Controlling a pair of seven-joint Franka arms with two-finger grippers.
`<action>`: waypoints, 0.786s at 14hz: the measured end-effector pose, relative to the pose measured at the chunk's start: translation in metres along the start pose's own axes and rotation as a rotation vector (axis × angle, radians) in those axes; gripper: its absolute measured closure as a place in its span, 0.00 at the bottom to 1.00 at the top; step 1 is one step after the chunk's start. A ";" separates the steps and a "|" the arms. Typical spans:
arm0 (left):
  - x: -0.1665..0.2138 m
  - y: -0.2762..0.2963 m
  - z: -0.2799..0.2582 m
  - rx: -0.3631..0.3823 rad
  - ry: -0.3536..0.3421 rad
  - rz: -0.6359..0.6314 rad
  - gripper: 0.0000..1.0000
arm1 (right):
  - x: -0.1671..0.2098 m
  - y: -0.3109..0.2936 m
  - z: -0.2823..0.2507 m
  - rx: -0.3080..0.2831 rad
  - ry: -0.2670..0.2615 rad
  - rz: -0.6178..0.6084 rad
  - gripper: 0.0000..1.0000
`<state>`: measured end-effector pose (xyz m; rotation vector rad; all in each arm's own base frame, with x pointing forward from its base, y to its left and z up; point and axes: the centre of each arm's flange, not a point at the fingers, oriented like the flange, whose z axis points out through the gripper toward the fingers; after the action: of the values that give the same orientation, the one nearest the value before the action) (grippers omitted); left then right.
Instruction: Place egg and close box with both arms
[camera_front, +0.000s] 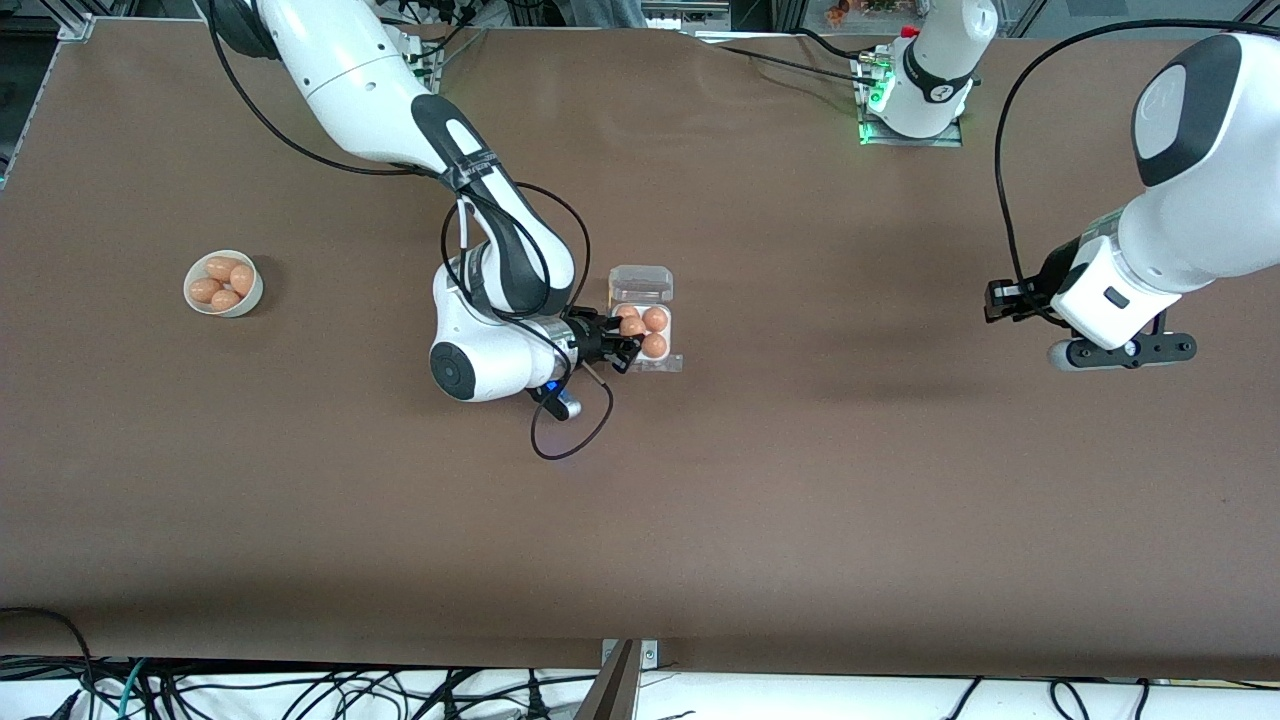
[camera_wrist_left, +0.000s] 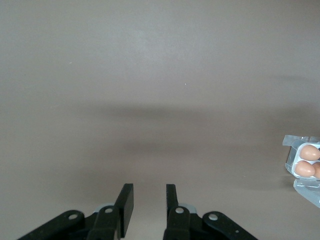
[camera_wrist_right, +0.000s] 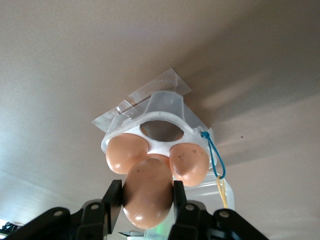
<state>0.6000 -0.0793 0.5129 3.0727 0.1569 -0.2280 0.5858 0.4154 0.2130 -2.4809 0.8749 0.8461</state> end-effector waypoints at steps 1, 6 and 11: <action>0.000 0.000 0.000 0.000 -0.001 -0.001 0.66 | 0.001 0.001 0.001 -0.002 -0.001 0.002 0.54; -0.001 0.005 0.000 -0.054 -0.016 -0.013 0.74 | 0.012 0.006 0.012 -0.014 -0.006 0.019 0.50; -0.012 0.041 0.006 -0.080 -0.050 -0.027 0.78 | 0.011 0.000 0.005 0.000 0.002 0.009 0.13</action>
<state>0.5917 -0.1220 0.5107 2.9844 0.2008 -0.2929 0.5902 0.4129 0.2024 -2.4801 0.8876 0.8473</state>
